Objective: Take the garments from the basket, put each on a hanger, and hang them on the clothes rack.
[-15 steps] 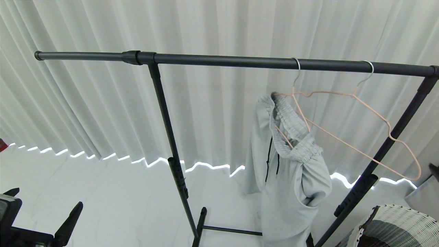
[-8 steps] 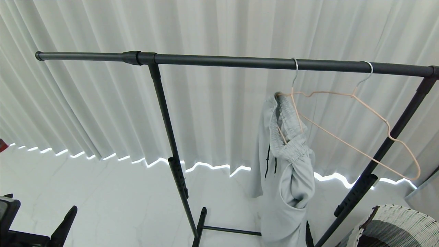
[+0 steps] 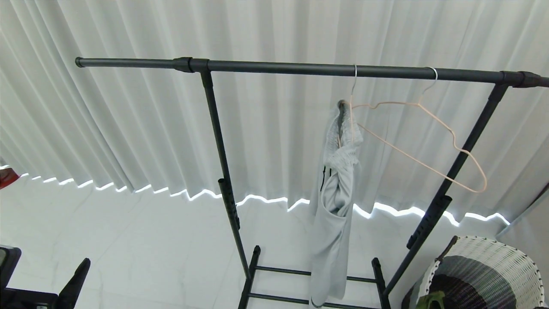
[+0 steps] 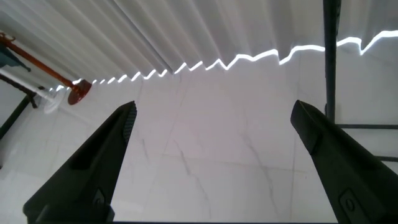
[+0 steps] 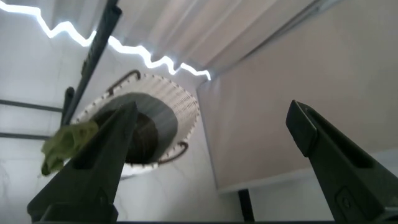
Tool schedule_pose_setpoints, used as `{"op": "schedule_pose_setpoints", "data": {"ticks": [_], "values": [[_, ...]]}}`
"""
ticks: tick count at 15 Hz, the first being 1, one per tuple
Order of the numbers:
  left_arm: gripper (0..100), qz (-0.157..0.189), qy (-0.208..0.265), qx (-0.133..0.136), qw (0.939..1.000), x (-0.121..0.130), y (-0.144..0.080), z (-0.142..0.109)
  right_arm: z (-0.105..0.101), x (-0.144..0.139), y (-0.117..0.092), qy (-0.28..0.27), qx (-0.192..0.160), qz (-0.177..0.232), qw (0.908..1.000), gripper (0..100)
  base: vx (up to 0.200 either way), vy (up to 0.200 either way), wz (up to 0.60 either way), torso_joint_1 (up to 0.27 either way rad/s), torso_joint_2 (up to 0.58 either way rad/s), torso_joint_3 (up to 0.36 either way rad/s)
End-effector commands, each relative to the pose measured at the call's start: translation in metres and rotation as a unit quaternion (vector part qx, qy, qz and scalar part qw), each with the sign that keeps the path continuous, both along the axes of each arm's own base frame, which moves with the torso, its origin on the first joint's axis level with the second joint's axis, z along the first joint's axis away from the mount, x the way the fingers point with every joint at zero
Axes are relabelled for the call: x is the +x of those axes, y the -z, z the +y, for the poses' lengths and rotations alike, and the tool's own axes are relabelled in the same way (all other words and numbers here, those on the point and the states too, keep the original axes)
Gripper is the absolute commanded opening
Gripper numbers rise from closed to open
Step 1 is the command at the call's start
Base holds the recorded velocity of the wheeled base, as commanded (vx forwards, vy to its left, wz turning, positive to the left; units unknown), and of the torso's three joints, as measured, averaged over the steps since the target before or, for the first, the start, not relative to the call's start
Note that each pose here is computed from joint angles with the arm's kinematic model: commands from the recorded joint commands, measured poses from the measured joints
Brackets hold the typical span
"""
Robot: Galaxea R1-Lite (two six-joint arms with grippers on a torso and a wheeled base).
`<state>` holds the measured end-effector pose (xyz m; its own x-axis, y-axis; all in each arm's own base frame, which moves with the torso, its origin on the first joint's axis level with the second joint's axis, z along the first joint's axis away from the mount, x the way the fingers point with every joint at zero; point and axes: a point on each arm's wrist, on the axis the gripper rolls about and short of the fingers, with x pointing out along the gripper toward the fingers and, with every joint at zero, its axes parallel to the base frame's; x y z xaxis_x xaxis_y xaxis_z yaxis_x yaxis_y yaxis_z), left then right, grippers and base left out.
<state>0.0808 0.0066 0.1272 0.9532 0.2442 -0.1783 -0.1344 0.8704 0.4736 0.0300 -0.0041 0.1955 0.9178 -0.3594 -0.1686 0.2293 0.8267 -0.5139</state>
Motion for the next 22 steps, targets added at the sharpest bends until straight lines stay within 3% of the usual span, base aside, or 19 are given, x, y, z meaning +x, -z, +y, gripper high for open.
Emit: {"op": "schedule_pose_setpoints", "data": {"ticks": [1,9,12,16,22], "values": [[100,0.001,-0.001,-0.001,1.0,-0.0001,0.0007,0.0001,0.0001,0.0011,0.0008,0.006,-0.001,0.004,1.0,100,-0.2,0.0,0.0,-0.002,0.0,-0.002],[100,0.001,-0.002,-0.001,1.0,-0.0004,0.0007,0.0001,0.0001,0.0013,0.0029,0.007,-0.003,0.007,0.9999,100,0.0,0.0,0.0,0.0,0.0,0.0],[100,0.001,-0.002,-0.001,1.0,-0.0004,0.0007,0.0001,0.0001,0.0013,0.0029,0.007,-0.003,0.007,0.9999,100,0.0,0.0,-0.6,-0.002,0.01,0.004],[100,0.0,-0.001,-0.001,1.0,-0.0011,0.0007,0.0001,0.0002,0.0014,0.0026,0.007,-0.002,0.006,1.0,100,0.0,0.0,-0.6,-0.162,0.37,0.199],[100,0.001,-0.001,-0.001,1.0,-0.0009,0.0009,0.0001,0.0,0.0009,0.0048,0.004,-0.007,0.009,0.9999,100,0.0,0.0,0.0,-0.115,0.27,0.156]]}}
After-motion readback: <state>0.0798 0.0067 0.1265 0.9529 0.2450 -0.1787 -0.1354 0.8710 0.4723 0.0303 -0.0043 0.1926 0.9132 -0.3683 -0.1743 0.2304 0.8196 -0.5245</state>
